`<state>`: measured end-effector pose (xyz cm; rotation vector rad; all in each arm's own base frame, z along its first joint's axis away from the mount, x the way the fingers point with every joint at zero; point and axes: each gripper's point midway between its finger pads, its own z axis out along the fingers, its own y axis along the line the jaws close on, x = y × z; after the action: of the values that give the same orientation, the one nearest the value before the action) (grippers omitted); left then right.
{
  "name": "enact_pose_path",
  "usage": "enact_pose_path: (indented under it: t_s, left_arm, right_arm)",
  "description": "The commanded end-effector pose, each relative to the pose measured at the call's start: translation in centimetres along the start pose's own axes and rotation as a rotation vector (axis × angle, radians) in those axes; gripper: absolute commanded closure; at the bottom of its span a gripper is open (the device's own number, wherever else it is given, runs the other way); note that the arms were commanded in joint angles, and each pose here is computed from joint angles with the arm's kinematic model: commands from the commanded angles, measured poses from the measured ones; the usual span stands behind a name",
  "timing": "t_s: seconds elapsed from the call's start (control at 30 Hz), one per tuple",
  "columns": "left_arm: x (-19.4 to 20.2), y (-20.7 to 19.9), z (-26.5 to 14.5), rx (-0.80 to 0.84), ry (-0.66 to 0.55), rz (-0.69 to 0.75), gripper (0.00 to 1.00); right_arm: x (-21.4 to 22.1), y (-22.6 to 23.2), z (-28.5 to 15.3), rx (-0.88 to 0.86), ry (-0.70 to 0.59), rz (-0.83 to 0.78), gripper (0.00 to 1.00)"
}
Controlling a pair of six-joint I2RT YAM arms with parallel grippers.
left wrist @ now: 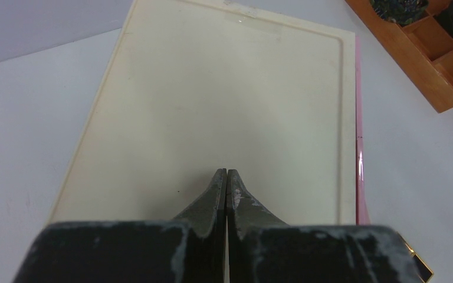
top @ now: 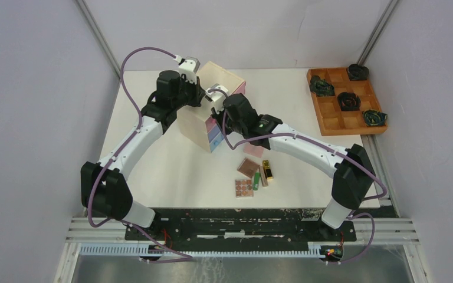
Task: Organize the makeup
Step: Close the drawer in the storage box, then open the drawer in the storage box.
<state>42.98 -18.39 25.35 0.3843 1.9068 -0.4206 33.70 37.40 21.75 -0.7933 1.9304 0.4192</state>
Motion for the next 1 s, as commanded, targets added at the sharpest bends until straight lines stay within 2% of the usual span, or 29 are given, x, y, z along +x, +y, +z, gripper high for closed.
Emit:
enact_pose_path:
  t_s: [0.0, 0.2, 0.27, 0.4, 0.57, 0.63, 0.83, 0.97]
  left_arm:
    - [8.8, 1.1, 0.0, -0.04, 0.29, -0.027, 0.97]
    - [8.7, 1.1, 0.0, -0.044, 0.287, -0.025, 0.97]
    - [8.7, 1.1, -0.1, -0.046, 0.287, -0.024, 0.97]
    - [8.6, 1.2, -0.2, -0.049, 0.287, -0.022, 0.97]
    - [8.8, 1.1, -0.1, -0.046, 0.292, -0.024, 0.97]
    - [8.9, 1.1, -0.1, -0.046, 0.293, -0.025, 0.97]
    - [9.1, 1.4, -0.1, -0.056, 0.299, -0.021, 0.97]
    - [9.2, 1.4, -0.1, -0.06, 0.304, -0.021, 0.97]
  right_arm:
    - [-3.5, -0.5, -0.5, 0.03, -0.093, 0.0, 0.99]
    - [-2.3, -2.1, -3.9, 0.094, -0.046, -0.008, 0.99]
    - [-1.6, -2.9, -5.6, 0.124, -0.032, -0.022, 0.95]
    - [0.5, -5.2, -8.7, 0.219, -0.006, -0.051, 0.7]
    - [3.9, -7.0, -9.8, 0.259, 0.055, -0.045, 0.55]
    - [4.8, -7.6, -10.1, 0.261, 0.049, -0.019, 0.4]
    - [5.9, -8.5, -9.6, 0.226, -0.027, 0.04, 0.03]
    - [6.1, -9.0, -7.9, 0.205, -0.063, 0.05, 0.02]
